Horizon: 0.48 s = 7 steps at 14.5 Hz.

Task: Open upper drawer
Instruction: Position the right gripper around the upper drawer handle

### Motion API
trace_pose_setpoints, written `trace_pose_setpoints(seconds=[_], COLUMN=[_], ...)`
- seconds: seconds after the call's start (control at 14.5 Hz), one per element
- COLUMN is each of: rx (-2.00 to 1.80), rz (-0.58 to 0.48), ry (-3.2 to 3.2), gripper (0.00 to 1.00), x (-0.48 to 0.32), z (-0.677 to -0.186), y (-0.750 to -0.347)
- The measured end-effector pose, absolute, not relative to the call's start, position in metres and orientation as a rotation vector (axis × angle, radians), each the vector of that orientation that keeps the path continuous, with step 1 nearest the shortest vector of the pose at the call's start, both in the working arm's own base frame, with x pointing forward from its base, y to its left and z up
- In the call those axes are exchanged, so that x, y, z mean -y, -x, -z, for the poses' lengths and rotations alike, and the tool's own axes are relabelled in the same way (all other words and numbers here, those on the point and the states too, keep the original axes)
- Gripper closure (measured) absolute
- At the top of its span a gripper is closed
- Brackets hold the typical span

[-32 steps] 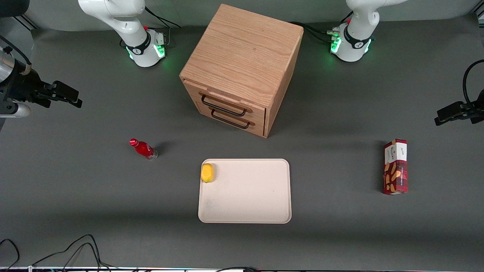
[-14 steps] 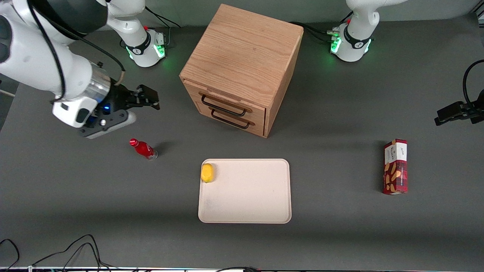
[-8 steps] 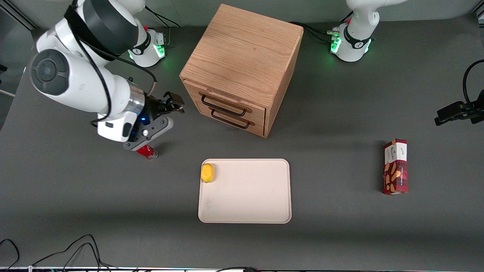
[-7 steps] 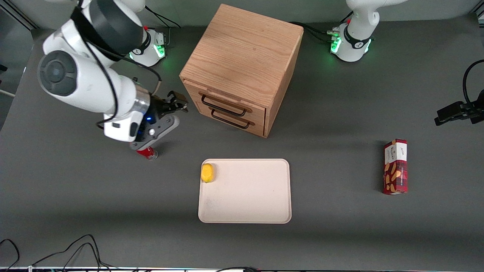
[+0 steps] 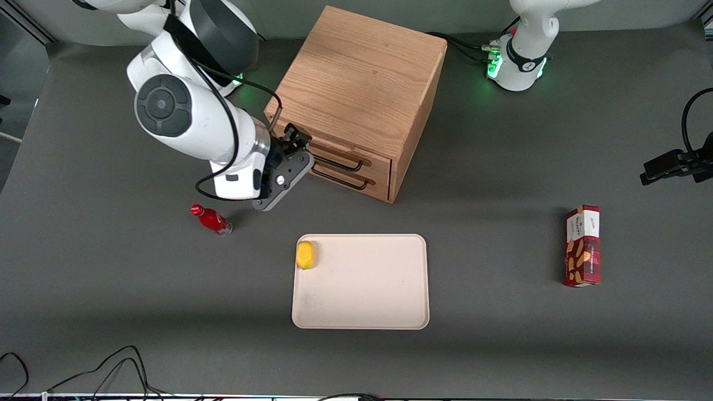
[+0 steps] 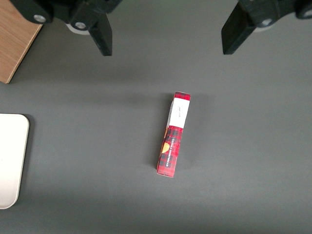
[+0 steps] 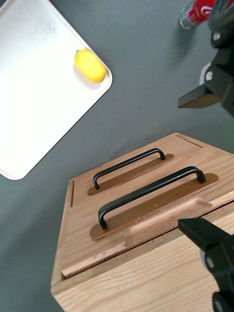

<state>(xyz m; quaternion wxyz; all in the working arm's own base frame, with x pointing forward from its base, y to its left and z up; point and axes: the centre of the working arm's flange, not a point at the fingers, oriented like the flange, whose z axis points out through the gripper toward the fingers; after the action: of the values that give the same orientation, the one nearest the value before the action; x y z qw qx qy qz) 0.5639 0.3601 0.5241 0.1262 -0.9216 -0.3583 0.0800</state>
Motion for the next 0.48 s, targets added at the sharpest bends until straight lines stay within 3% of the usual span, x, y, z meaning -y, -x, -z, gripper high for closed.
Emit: trace_pose_setpoints(seconds=[0.48], rx=[1.206], rz=[-0.26], ry=[2.651], gripper=[0.0], x=[-0.382], z=[-0.499], y=[-0.554])
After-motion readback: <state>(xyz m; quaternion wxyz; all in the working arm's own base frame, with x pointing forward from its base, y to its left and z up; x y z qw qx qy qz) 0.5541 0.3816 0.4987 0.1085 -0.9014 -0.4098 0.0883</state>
